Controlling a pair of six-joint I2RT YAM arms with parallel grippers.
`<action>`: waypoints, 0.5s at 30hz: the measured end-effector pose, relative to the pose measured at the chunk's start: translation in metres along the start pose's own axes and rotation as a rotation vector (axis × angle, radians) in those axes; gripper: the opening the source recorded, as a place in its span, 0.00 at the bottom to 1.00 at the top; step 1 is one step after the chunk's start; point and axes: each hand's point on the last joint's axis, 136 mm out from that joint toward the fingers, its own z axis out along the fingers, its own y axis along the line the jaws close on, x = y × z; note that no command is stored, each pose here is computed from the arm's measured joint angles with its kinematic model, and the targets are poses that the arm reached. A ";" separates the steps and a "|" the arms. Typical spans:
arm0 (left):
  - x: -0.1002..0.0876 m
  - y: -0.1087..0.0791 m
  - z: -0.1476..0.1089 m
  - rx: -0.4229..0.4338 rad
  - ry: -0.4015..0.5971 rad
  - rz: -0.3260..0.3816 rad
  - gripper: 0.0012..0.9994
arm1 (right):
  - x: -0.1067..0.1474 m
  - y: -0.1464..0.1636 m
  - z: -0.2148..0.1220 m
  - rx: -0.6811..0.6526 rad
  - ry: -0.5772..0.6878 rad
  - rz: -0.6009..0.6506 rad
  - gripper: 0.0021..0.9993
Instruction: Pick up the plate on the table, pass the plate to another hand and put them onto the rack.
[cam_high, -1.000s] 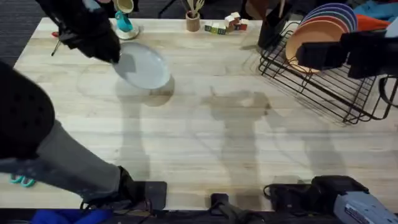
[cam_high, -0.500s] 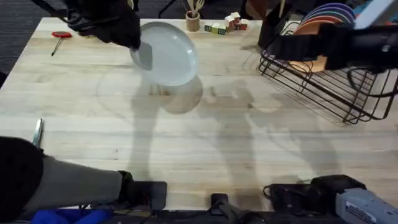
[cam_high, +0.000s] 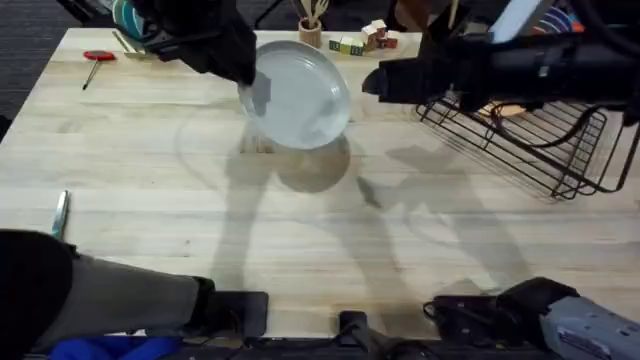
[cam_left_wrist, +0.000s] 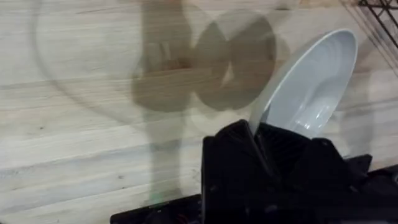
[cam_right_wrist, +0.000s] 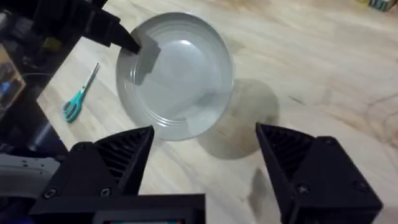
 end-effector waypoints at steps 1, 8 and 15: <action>0.001 -0.003 0.001 0.003 0.003 0.009 0.04 | 0.002 0.000 0.002 -0.001 0.008 0.015 0.99; 0.006 -0.019 0.004 0.019 0.019 0.058 0.04 | 0.007 0.000 0.005 0.001 0.032 0.108 0.99; 0.008 -0.025 0.006 0.028 0.025 0.074 0.04 | 0.007 -0.001 0.005 0.006 0.030 0.128 0.99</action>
